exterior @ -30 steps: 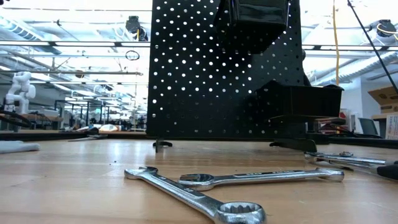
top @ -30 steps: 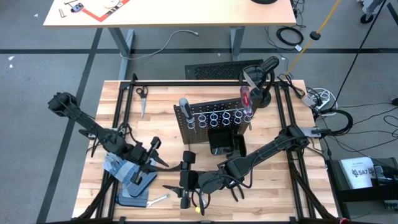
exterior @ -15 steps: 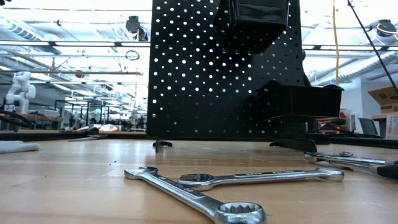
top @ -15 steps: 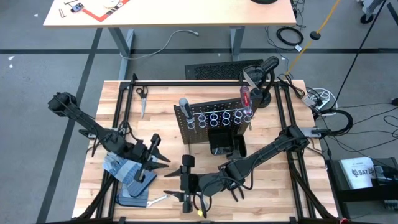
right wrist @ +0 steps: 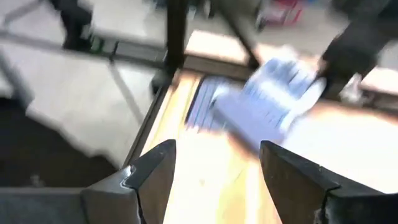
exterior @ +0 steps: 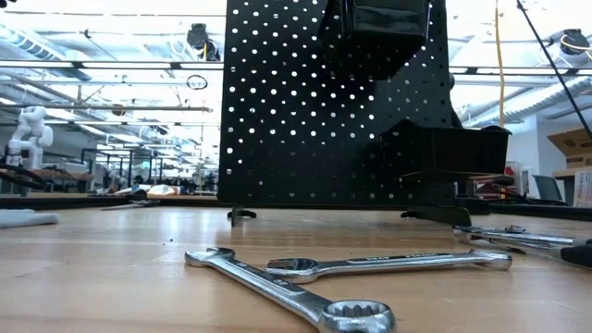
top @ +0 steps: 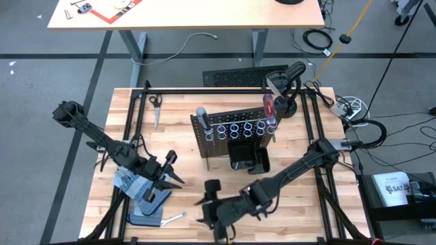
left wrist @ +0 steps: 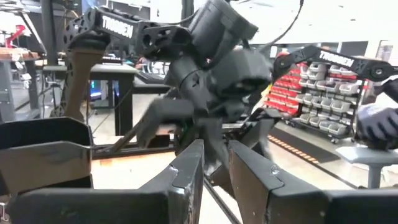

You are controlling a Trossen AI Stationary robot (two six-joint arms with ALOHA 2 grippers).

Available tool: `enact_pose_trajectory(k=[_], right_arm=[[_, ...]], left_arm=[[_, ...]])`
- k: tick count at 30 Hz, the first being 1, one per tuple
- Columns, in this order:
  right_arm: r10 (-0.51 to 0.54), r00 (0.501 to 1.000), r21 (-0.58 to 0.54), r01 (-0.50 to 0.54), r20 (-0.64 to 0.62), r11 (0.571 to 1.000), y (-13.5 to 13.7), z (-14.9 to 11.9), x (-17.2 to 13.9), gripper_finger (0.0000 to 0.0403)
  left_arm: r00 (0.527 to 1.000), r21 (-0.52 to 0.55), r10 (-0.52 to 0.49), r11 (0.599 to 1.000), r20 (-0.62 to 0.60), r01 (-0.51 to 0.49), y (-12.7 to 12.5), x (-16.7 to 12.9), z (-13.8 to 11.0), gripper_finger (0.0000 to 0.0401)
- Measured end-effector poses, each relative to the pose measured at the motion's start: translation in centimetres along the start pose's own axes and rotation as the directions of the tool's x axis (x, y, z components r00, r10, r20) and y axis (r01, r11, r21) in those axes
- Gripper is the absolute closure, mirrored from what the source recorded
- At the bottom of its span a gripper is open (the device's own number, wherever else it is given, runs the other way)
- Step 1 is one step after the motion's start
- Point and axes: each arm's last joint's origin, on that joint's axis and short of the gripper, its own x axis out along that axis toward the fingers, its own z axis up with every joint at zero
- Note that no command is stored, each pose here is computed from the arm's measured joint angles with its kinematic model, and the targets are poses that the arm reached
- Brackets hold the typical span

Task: Hang tools onto peg board
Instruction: Hang the silver wrench on the black peg board

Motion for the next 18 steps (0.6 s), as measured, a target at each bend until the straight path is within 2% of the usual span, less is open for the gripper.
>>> enact_pose_trajectory(k=[4, 8, 12, 15, 18], right_arm=[[-0.023, 0.982, 0.026, 0.029, -0.188, 0.999, 0.6, -2.0, -0.5, 0.0174], [-0.063, 0.928, 0.049, 0.087, -0.367, 0.995, 0.7, -4.0, -1.0, 0.0176], [-0.111, 0.834, 0.025, 0.147, -0.541, 0.989, 0.7, -6.4, -1.1, 0.0189], [-0.081, 0.745, 0.044, 0.147, -0.662, 0.988, 0.9, -8.4, -0.5, 0.02], [-0.043, 0.681, 0.059, 0.126, -0.731, 0.99, 1.3, -10.0, 0.5, 0.0208]], left_arm=[[1.0, 0.003, 0.001, 1.0, -0.025, -0.001, 0.0, 0.0, -0.2, 0.0319], [1.0, 0.003, 0.001, 1.0, -0.023, -0.001, 0.0, 0.0, -0.2, 0.0319], [1.0, 0.002, 0.001, 1.0, -0.021, -0.001, 0.0, 0.0, -0.2, 0.0319], [1.0, 0.002, 0.002, 1.0, -0.023, -0.002, 0.0, 0.0, -0.2, 0.0319], [1.0, 0.003, 0.003, 1.0, -0.028, -0.003, 0.0, 0.0, -0.3, 0.0319]])
